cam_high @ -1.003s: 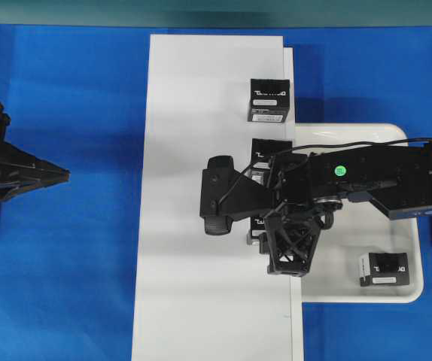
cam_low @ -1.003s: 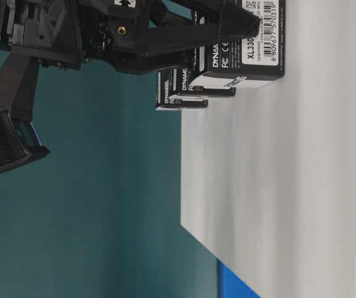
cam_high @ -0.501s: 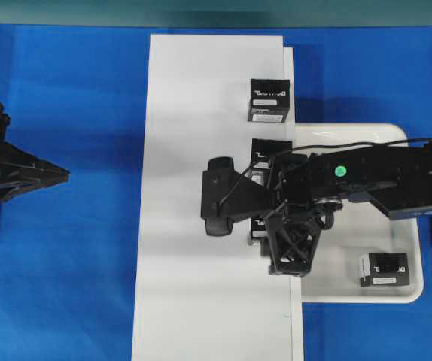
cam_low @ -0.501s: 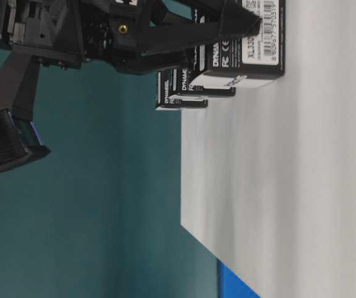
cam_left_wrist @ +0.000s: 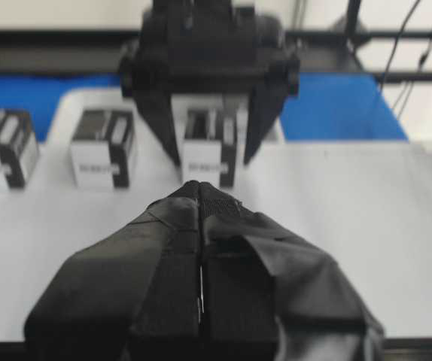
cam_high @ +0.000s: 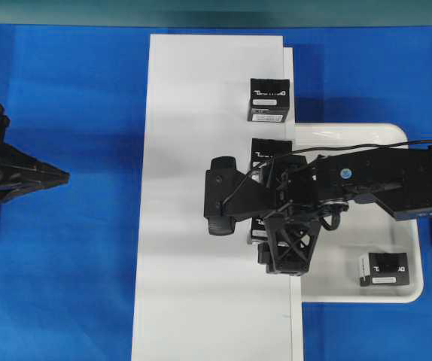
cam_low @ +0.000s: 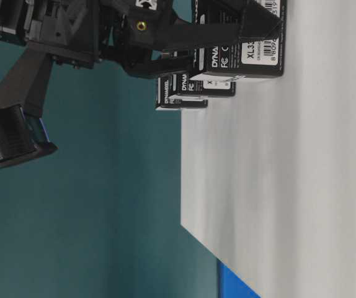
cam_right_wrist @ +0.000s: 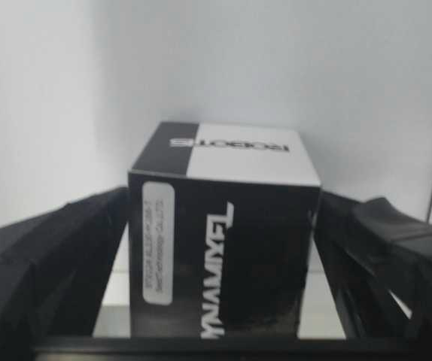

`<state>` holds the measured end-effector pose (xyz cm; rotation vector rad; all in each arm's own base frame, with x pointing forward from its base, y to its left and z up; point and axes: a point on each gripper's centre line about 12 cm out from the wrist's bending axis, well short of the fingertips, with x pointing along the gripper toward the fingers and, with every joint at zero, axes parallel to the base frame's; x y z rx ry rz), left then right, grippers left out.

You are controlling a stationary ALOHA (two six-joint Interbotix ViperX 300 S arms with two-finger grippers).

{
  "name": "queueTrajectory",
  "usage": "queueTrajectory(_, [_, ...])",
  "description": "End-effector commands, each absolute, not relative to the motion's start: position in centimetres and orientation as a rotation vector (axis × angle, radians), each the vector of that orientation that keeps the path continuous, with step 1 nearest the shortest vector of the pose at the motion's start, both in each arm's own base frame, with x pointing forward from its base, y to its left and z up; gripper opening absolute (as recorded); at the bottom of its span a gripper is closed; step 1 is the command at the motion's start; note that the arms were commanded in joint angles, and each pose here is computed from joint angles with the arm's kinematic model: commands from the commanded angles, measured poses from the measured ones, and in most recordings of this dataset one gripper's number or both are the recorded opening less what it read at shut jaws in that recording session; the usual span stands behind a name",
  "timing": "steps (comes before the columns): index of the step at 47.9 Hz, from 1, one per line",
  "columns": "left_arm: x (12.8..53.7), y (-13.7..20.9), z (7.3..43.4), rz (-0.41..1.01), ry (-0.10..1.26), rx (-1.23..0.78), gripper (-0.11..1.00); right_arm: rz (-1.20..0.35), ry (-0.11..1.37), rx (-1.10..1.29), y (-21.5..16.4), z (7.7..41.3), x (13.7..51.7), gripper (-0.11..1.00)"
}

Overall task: Place the box from the white plastic tray onto the white base.
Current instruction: 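Lower the box onto the base below the two standing boxes, then open the right gripper and lift it off the placed box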

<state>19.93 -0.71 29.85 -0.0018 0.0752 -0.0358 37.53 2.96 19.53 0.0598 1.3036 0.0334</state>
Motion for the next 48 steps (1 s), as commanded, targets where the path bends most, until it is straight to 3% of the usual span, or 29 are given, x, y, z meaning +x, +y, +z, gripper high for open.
queueTrajectory(1, [20.1,-0.6,30.5,-0.028,0.064,0.001,-0.07,0.032,1.276,0.063,3.0,20.3,37.7,1.00])
queueTrajectory(15, [20.1,-0.5,30.8,-0.024,0.049,-0.003,-0.07,0.035,1.207,0.064,2.8,22.1,37.5,1.00])
queueTrajectory(32, [19.9,-0.6,31.2,-0.029,0.022,-0.004,-0.07,0.037,0.888,0.081,2.2,29.3,35.4,1.00])
queueTrajectory(48, [20.3,-0.4,34.4,-0.019,-0.051,0.013,-0.07,0.035,0.667,0.102,1.8,32.9,30.6,1.00])
